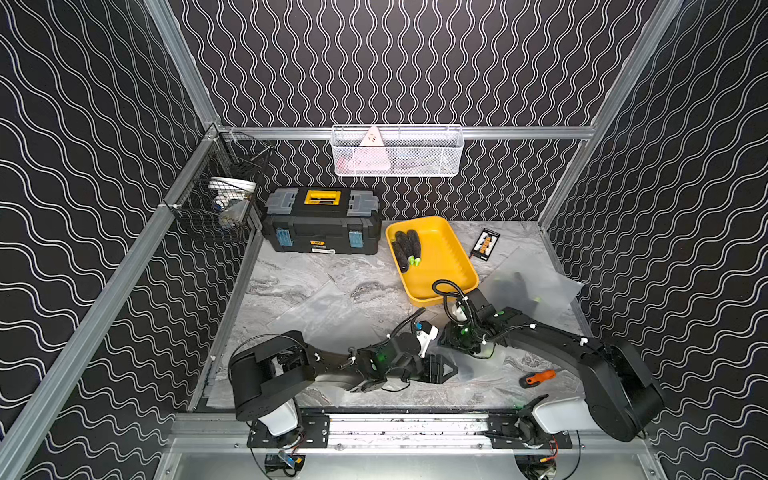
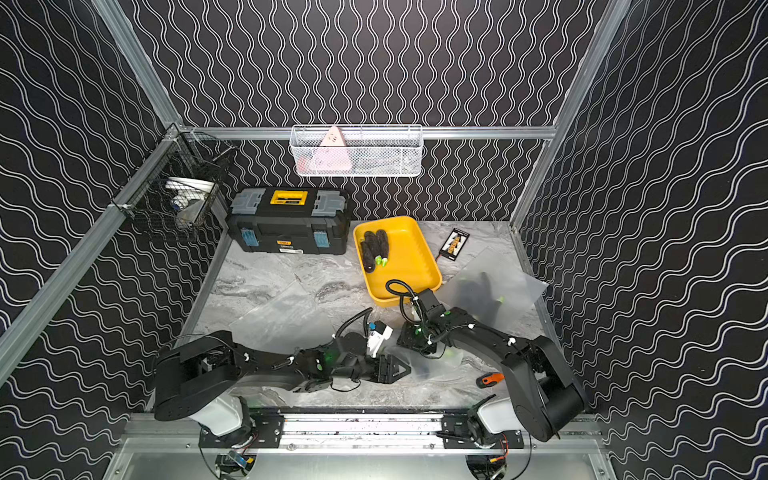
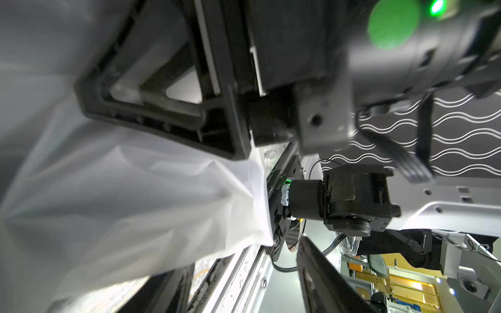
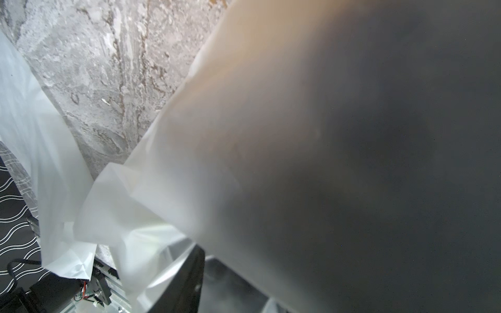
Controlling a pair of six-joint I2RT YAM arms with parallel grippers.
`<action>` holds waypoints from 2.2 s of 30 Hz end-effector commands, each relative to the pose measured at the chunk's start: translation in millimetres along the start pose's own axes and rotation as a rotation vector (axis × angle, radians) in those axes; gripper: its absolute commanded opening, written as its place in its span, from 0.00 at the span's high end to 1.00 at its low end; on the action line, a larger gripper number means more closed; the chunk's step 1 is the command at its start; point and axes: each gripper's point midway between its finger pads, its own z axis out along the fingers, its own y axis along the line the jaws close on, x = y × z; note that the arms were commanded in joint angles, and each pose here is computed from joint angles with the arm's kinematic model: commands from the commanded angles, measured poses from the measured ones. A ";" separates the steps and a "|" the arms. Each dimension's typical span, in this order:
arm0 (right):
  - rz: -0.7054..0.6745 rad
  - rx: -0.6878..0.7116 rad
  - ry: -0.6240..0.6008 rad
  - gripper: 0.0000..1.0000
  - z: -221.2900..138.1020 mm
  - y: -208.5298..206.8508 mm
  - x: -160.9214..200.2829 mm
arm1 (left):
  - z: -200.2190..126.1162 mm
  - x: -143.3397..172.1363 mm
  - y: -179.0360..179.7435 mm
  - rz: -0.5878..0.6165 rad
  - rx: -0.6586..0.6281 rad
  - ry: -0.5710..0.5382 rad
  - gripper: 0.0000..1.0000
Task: Place the eggplant in a zip-top bag and seal the zipper
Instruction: Adjust the zipper food storage bag at the center of the board.
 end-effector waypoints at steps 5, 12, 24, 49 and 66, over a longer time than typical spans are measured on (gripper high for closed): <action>0.005 0.005 0.008 0.54 2.1 -2.1 2.4 | 8.0 -7.2 -8.7 0.041 0.030 -0.025 0.38; 0.007 0.011 0.014 0.54 6.0 -4.5 2.4 | 9.0 -6.7 -24.5 0.022 0.122 -0.023 0.44; 0.012 0.028 0.012 0.54 9.4 -10.2 3.2 | 4.2 -5.1 -42.7 0.012 0.203 -0.011 0.42; 0.008 0.016 0.003 0.56 3.7 -6.7 2.6 | 16.4 0.5 -7.4 0.073 -0.038 -0.021 0.62; 0.014 0.018 0.003 0.56 6.4 -9.2 3.9 | 20.7 -4.0 -19.5 0.047 0.030 -0.041 0.88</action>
